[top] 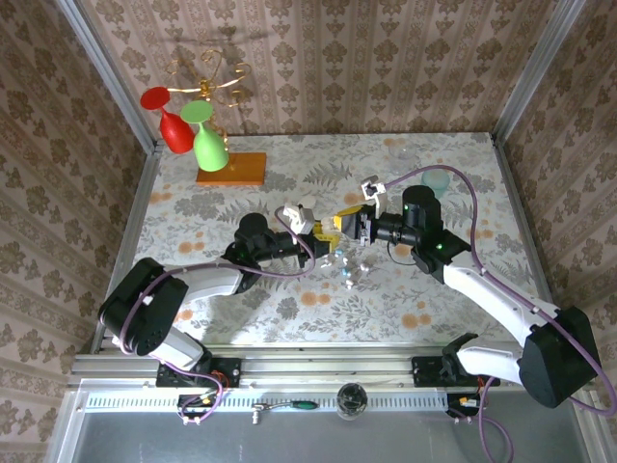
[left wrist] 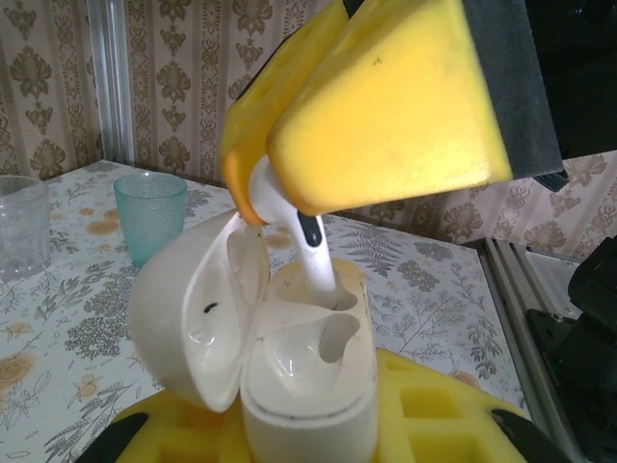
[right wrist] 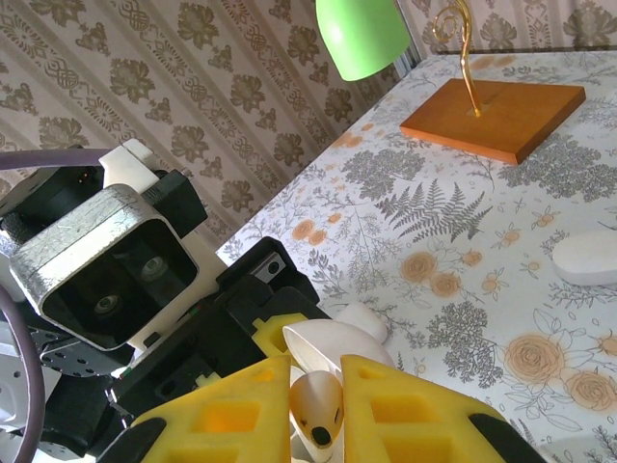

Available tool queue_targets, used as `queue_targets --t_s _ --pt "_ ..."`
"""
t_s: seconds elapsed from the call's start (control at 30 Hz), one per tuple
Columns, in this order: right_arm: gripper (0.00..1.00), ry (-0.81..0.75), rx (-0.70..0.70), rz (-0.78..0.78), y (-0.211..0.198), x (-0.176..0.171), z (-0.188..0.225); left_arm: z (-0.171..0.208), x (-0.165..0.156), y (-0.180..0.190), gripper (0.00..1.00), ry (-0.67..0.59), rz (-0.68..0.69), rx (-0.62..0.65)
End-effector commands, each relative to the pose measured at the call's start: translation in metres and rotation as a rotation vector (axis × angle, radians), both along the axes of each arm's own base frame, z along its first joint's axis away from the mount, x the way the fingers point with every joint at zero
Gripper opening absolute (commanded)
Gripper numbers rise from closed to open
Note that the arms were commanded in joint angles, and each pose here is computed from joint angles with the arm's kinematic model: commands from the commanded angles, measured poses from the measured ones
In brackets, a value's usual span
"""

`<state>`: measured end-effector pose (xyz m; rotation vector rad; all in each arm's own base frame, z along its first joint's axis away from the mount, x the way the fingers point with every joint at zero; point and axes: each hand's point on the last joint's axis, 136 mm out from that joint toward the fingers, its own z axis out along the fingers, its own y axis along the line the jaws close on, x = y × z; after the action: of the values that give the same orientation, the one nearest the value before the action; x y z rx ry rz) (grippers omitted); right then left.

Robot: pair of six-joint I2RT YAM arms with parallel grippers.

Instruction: Insert the wireless bluetooth earbuds into the charging case

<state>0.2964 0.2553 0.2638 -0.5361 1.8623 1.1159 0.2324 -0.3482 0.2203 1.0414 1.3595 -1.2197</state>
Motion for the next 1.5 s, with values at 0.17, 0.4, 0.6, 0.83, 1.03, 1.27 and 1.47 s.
queue_targets --t_s 0.17,0.4,0.6,0.83,1.03,1.27,1.47 --pt "0.18 0.056 0.029 0.048 0.007 -0.009 -0.013 0.021 0.012 -0.002 0.0 -0.049 0.053 -0.061" --pt "0.18 0.098 0.042 0.027 0.006 -0.009 -0.022 0.028 0.009 -0.002 0.0 -0.07 0.031 -0.073" --pt "0.19 0.101 0.018 0.009 0.005 -0.005 -0.026 0.034 0.004 -0.001 0.0 -0.085 0.006 -0.079" --pt "0.19 0.096 -0.008 -0.003 0.003 -0.004 -0.03 0.036 0.0 -0.003 0.0 -0.089 -0.018 -0.076" --pt "0.19 0.092 -0.019 0.003 0.003 -0.005 -0.033 0.038 -0.001 -0.002 0.0 -0.09 -0.019 -0.083" --pt "0.26 0.08 -0.084 -0.007 -0.002 -0.005 -0.035 0.039 -0.004 -0.003 0.0 -0.085 -0.047 -0.081" --pt "0.6 0.042 -0.077 -0.102 -0.016 0.001 -0.019 0.036 -0.003 -0.002 0.0 -0.076 -0.04 -0.075"
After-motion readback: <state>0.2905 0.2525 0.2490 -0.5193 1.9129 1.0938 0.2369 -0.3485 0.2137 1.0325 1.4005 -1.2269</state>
